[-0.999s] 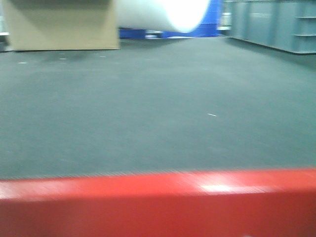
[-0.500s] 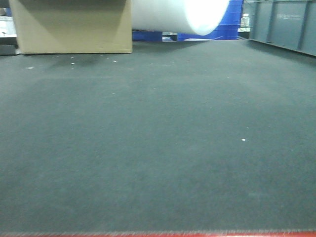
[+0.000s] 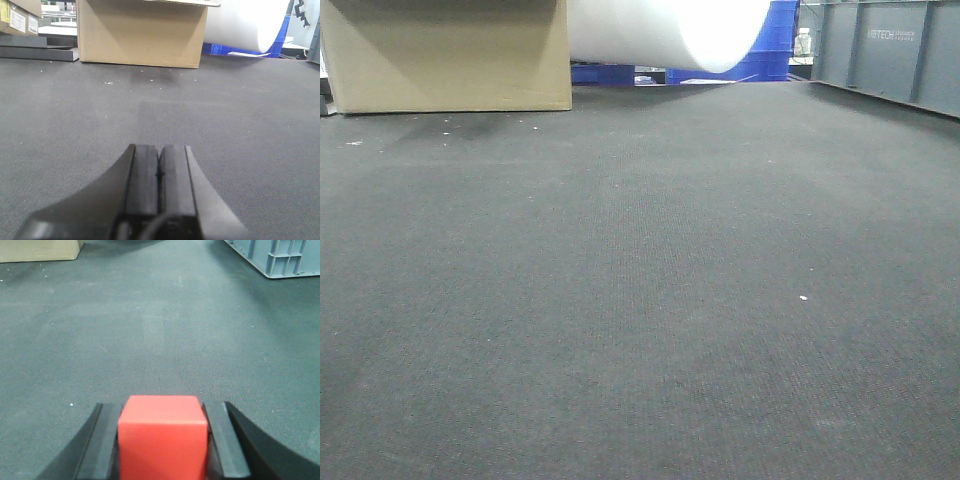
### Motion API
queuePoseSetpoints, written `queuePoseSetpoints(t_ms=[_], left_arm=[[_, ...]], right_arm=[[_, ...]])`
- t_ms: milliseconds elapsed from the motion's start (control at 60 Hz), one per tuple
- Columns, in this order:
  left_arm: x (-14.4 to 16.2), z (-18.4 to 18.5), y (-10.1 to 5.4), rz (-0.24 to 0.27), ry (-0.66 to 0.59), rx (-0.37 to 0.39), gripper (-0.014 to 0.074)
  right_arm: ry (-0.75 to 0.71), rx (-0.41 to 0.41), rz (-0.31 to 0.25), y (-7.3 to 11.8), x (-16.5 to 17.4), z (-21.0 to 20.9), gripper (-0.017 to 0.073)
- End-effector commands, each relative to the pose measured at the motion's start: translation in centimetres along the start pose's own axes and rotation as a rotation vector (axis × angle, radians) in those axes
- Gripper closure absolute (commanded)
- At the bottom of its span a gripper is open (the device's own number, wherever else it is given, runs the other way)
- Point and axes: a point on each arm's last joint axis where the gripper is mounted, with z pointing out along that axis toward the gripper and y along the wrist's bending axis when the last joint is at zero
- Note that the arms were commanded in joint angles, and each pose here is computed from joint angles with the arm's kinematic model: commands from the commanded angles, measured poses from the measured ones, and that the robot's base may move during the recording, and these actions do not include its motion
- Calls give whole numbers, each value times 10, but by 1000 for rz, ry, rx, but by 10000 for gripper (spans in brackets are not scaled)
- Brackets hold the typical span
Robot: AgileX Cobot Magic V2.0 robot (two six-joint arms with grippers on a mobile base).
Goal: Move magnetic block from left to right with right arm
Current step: 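Drive up to the second carpeted table holding the cube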
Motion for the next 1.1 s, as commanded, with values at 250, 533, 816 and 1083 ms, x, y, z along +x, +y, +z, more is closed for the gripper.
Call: queuePoseSetpoints(t_ms=[250, 533, 816, 1083], left_arm=[[-6, -1, 0, -4, -93, 4, 710], [-6, -1, 0, -4, -93, 4, 710], [-6, -1, 0, -4, -93, 4, 710], [-6, -1, 0, -4, -93, 4, 710]], right_arm=[[-97, -6, -15, 2, -15, -3, 397], [-115, -30, 3, 4, -17, -3, 397], [-67, -123, -27, 21, -37, 36, 397], [147, -339, -134, 56, -69, 104, 397]])
